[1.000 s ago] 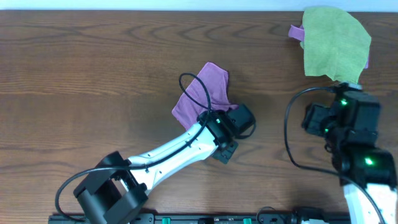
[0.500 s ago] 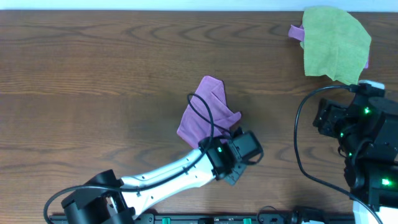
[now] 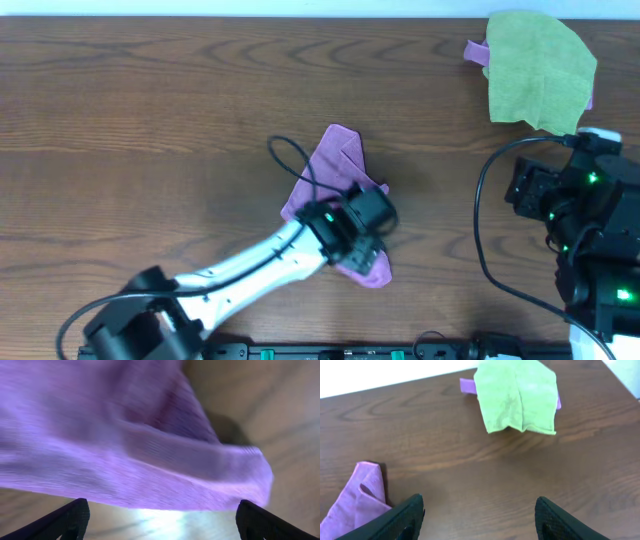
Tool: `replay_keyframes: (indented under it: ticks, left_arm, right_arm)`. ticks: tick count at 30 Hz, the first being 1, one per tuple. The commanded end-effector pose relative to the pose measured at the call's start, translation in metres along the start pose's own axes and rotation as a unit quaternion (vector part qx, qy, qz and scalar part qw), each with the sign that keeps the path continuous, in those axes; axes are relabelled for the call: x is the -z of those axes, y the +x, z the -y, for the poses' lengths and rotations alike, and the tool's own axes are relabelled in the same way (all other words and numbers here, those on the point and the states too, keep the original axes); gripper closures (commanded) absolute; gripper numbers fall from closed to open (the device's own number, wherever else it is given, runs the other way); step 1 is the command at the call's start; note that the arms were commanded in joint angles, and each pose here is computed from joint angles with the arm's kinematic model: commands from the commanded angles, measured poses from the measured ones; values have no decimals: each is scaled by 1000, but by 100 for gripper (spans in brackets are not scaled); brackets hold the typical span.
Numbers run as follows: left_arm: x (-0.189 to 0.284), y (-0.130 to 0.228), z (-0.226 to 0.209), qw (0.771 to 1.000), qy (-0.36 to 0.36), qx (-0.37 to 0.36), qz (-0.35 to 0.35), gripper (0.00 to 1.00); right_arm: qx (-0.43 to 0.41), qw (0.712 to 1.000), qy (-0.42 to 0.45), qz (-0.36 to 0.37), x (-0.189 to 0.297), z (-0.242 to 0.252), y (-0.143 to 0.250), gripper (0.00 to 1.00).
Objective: Fold the cloth
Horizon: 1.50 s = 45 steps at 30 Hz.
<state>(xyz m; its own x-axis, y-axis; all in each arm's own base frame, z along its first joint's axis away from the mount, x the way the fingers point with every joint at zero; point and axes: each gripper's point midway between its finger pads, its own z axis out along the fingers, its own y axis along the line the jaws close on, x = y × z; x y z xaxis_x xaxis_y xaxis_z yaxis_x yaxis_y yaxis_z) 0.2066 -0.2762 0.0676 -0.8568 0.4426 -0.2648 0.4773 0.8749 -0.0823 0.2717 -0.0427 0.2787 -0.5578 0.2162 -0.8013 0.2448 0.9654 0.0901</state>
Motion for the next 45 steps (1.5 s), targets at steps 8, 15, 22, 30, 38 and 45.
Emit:
replay_keyframes:
  ticks: [8,15,22,30,38,45]
  left_arm:
    - [1,-7,-39,999,-30,6,13,38]
    - [2,-14,-60,997,-69,18,26,94]
    - [-16,2,-88,996,-69,61,-8,94]
    - [-34,9,-78,998,-24,56,-3,94]
    - [-57,14,-79,998,-28,56,-17,94]
    - [-74,23,-82,997,-36,57,-42,94]
  right_arm:
    - [7,1000,8,18,8,4,-11,36]
    - [8,1000,10,7,2,4,-9,83]
    - [8,1000,10,1,-2,4,-7,94]
    - [8,1000,10,0,-2,4,-7,98]
    - [8,1000,7,0,-2,2,-7,93]
    - [8,1000,4,-9,-2,2,-3,94]
